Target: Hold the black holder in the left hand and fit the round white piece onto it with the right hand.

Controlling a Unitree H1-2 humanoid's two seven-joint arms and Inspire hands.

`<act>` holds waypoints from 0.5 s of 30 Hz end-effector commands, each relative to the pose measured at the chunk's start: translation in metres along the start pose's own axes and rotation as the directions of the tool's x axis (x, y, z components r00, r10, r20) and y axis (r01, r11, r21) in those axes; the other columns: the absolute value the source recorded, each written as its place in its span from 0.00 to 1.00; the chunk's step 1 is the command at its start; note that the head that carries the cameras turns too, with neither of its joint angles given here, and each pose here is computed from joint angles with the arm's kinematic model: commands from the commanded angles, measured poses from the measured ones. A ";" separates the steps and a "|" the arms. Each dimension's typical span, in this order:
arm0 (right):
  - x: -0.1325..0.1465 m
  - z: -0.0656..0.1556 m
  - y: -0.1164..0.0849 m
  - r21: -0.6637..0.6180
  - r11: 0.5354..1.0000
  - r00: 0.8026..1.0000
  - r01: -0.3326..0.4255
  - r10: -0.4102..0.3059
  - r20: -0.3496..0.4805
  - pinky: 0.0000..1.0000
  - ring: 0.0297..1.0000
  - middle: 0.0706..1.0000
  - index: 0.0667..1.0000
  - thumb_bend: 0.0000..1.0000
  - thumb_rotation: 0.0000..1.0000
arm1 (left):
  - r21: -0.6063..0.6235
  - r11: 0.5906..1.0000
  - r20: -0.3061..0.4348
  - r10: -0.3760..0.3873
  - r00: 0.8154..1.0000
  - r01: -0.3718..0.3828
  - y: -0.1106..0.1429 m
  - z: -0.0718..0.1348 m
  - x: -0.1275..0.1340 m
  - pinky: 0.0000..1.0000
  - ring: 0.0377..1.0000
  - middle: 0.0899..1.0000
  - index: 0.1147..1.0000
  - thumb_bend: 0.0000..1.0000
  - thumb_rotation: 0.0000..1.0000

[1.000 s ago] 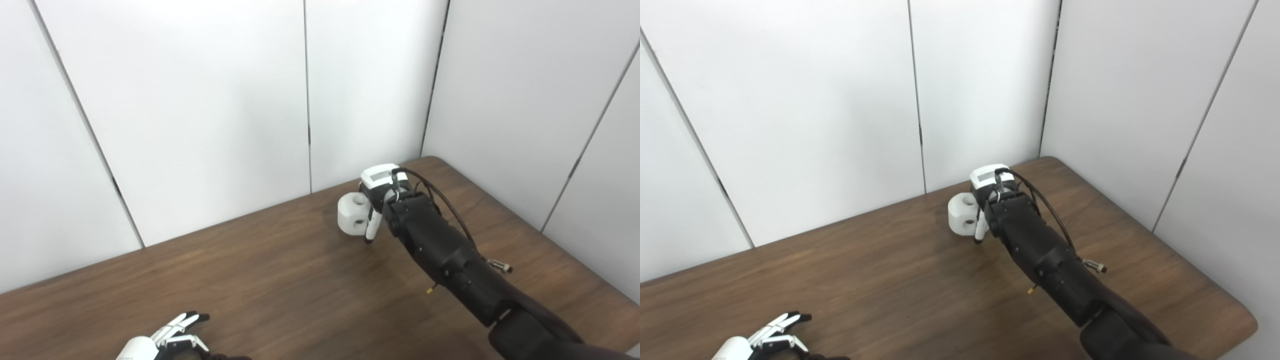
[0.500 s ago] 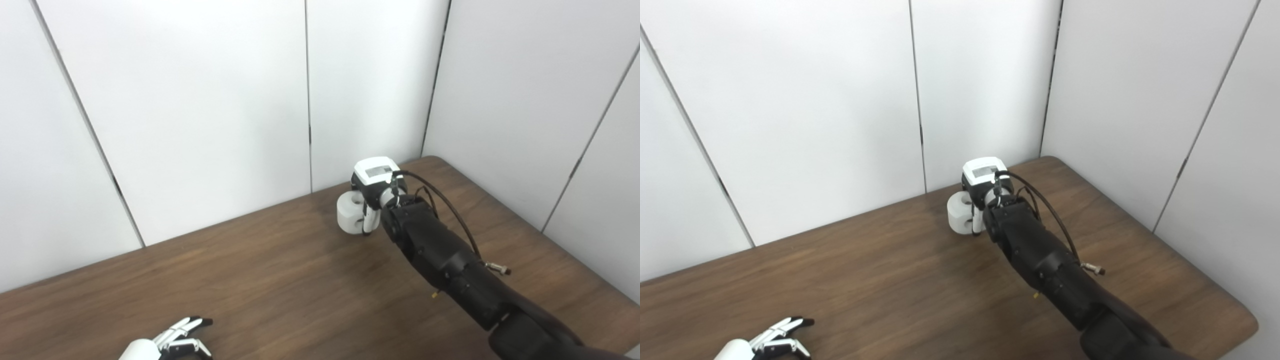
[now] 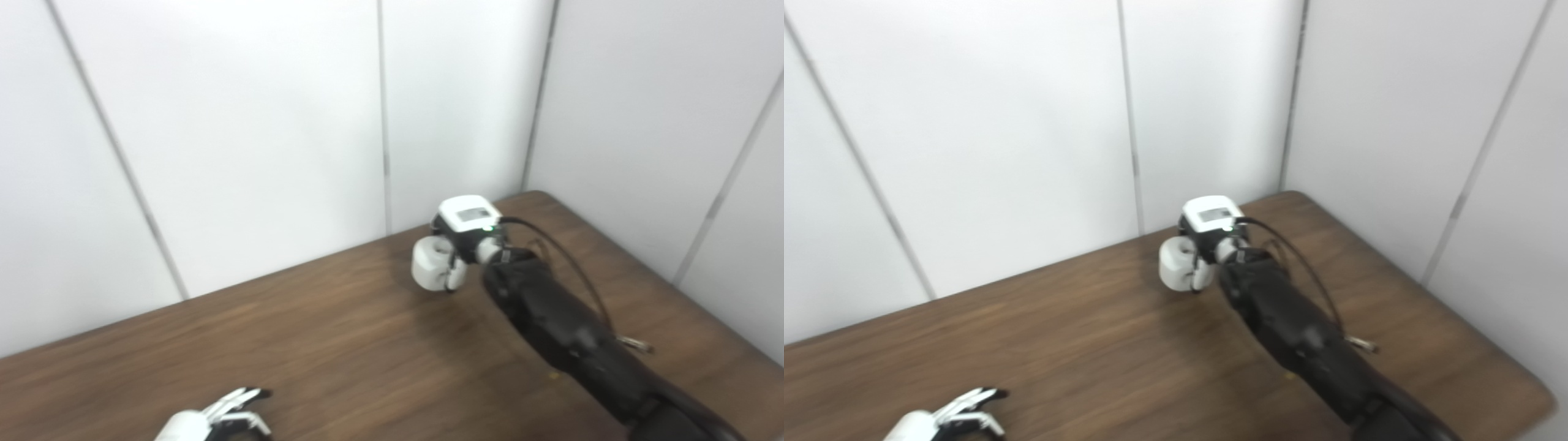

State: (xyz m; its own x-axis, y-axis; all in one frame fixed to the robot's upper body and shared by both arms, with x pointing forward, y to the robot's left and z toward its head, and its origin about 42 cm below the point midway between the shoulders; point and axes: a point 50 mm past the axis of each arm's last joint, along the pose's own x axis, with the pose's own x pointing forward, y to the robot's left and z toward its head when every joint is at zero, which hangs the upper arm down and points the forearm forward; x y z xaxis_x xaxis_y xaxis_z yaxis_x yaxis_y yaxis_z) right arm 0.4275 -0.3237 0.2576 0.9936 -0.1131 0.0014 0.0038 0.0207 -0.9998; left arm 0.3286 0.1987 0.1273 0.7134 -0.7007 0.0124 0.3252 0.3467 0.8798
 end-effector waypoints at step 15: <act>-0.050 0.030 -0.072 0.035 0.990 0.920 0.136 -0.139 0.367 0.83 0.78 0.71 0.44 0.53 0.14 | 0.010 0.987 -0.141 -0.155 0.978 0.158 -0.059 -0.009 0.017 0.90 0.99 0.94 0.42 0.52 0.06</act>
State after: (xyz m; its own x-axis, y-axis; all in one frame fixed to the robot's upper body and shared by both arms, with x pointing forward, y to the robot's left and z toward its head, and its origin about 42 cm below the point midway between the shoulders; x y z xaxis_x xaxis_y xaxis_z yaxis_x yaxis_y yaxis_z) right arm 0.3821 -0.2911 0.3025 0.9725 0.2244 0.0623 0.0531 0.0468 -0.9975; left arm 0.3389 0.1683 0.1090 0.7331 -0.6794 0.0313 0.3107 0.3755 0.8732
